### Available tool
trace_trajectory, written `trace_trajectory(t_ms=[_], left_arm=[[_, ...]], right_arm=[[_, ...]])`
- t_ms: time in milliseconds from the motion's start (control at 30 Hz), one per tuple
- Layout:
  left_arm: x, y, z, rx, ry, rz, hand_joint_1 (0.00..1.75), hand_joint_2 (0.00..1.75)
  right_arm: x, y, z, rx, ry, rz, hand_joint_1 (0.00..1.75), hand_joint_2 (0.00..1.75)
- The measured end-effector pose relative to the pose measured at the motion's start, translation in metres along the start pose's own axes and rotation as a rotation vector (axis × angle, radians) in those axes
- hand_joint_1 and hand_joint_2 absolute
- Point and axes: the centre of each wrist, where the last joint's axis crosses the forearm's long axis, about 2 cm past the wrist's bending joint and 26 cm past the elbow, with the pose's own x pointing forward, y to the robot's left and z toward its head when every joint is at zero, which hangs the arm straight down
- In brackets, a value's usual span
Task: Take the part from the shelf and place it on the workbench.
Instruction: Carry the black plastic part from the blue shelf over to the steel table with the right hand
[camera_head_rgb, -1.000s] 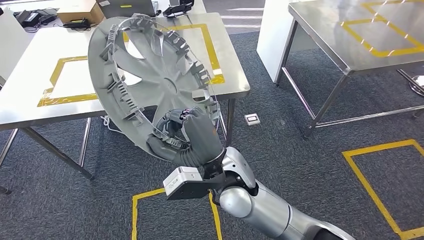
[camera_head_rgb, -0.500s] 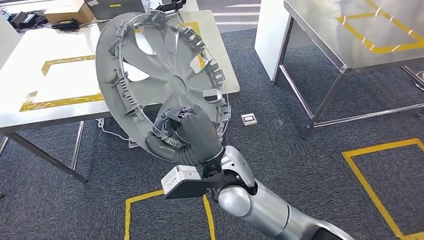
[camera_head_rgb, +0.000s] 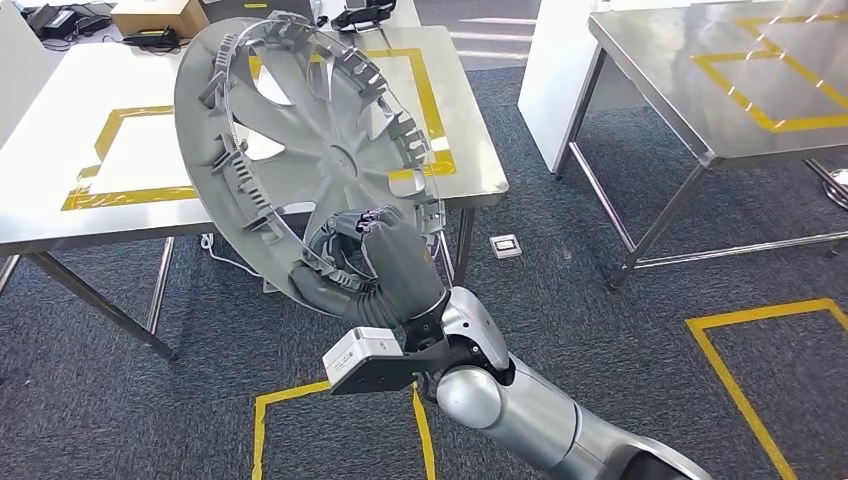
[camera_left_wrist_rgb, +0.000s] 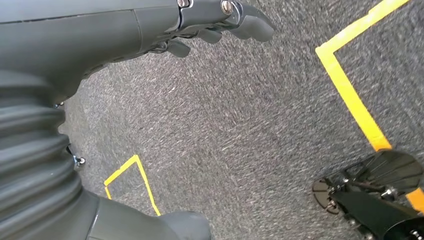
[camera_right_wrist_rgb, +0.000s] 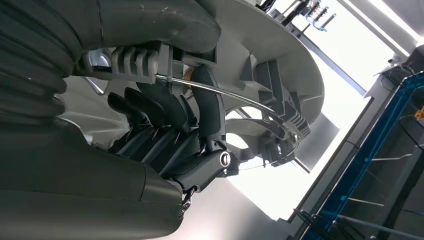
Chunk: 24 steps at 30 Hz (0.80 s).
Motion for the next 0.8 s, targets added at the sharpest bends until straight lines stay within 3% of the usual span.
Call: trace_trajectory(t_ms=[800], left_arm=[[-0.0046,-0.0048,-0.0001,-0.007,0.005,0.007,0.0,1.75]], right_arm=[[0.0009,0.0015,-0.0014,0.006,-0.005,-0.005,1.75,1.75]])
